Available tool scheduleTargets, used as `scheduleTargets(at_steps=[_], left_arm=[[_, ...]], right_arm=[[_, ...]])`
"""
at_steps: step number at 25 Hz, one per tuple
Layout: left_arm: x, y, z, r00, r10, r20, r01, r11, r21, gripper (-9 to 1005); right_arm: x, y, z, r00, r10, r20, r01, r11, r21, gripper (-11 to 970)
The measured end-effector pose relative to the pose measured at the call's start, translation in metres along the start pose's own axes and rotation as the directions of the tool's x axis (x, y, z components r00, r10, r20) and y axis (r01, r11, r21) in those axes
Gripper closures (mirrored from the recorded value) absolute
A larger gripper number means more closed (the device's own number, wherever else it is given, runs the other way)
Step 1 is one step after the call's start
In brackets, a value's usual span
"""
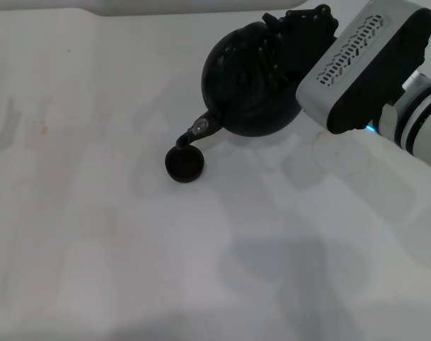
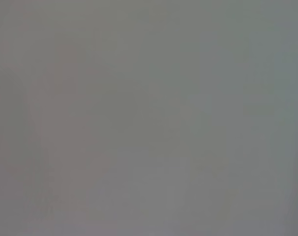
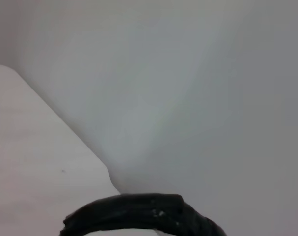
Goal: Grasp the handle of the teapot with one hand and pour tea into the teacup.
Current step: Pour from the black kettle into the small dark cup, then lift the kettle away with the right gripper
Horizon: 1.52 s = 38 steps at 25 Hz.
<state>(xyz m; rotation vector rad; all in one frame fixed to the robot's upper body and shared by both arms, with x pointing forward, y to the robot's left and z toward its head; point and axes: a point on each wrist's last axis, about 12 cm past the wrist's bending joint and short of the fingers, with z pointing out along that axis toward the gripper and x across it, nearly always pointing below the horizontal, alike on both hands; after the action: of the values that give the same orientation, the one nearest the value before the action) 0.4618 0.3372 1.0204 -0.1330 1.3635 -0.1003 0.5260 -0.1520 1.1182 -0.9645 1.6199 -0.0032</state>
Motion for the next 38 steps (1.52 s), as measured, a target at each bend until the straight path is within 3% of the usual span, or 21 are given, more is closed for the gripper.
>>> scheduleTargets(at_steps=[38], left_arm=[[-0.0003, -0.0001, 0.0002, 1.0, -0.001, 0.003, 0.001, 1.0, -0.001, 106]], right_arm=[[0.0002, 0.0071, 0.0008, 0.996, -0.08, 0.031, 0.08, 0.997, 0.001, 814]])
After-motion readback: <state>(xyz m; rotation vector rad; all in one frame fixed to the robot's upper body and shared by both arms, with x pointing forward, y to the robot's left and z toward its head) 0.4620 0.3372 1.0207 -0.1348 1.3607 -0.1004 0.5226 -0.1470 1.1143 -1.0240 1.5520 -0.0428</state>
